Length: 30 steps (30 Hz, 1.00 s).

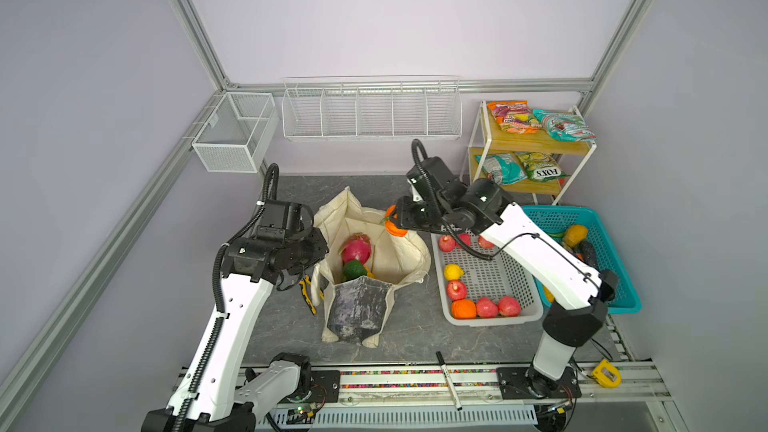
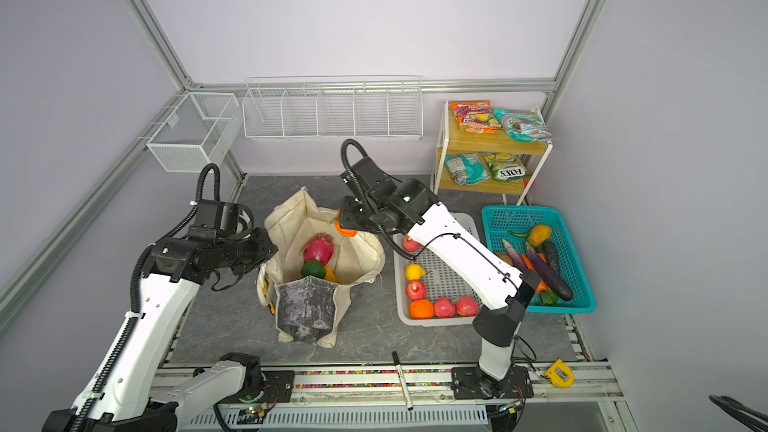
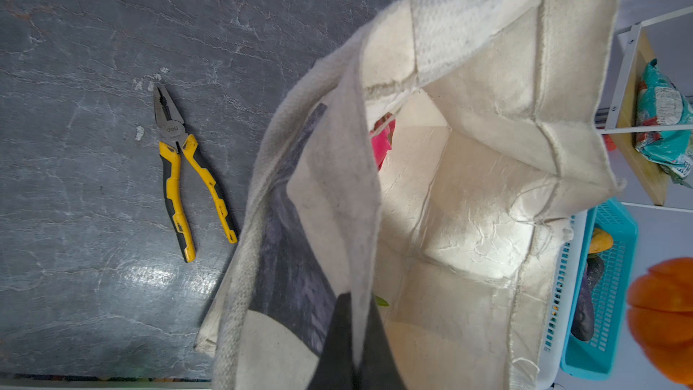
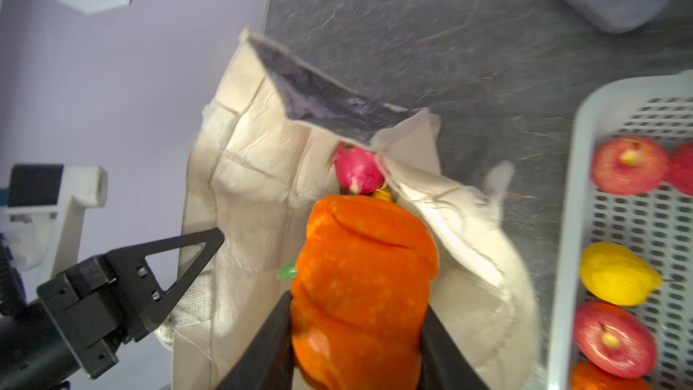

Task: Place the food into the grocery bag and tie it
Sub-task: 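Lift the pumpkin with the right gripper and carry it over the bag, then lower the pumpkin into the bag and open the right gripper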

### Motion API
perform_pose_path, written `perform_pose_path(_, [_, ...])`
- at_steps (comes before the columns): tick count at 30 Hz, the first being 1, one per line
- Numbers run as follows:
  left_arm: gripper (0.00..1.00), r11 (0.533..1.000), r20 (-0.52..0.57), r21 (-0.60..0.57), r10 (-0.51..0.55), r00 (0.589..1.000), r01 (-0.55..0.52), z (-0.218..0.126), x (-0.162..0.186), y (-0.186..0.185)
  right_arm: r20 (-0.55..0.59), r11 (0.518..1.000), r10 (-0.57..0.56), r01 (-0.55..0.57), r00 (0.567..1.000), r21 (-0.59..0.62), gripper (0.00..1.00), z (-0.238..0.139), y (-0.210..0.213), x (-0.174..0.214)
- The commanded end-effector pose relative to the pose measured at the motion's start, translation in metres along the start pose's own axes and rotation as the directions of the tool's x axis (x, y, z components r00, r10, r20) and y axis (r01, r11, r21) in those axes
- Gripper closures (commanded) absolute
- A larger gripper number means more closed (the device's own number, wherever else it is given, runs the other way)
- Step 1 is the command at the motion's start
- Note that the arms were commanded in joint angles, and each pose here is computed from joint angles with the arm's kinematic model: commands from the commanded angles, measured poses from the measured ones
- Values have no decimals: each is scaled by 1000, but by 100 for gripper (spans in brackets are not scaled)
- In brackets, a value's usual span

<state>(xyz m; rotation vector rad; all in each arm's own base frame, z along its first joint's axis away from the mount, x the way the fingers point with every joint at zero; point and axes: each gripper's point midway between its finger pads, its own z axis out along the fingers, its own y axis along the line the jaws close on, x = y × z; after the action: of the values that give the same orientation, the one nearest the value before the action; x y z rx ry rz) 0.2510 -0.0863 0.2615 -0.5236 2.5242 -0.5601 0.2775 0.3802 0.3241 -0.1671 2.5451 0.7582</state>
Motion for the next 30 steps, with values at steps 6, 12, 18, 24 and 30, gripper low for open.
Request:
perform_pose_path(6, [100,1000,35,13,6,999,-6,-12,-2,-3,-116,984,-163,152,980,-96,55,51,43,28])
perform_pose_path(12, [100,1000,34,13,2,999,-2,-14,0,-1,-184,975,-218,205,958,-89,55,93,38,46])
perform_pose_path(18, [100,1000,32,10,4,999,-5,-17,2,0,-233,967,-256,249,938,-63,55,124,33,65])
perform_pose_path(24, [100,1000,35,9,6,999,-7,-19,3,1,-289,961,-273,271,918,-46,54,148,23,81])
perform_pose_path(30, [100,1000,36,8,5,999,-6,-20,3,1,-334,944,-320,328,887,-34,54,166,10,94])
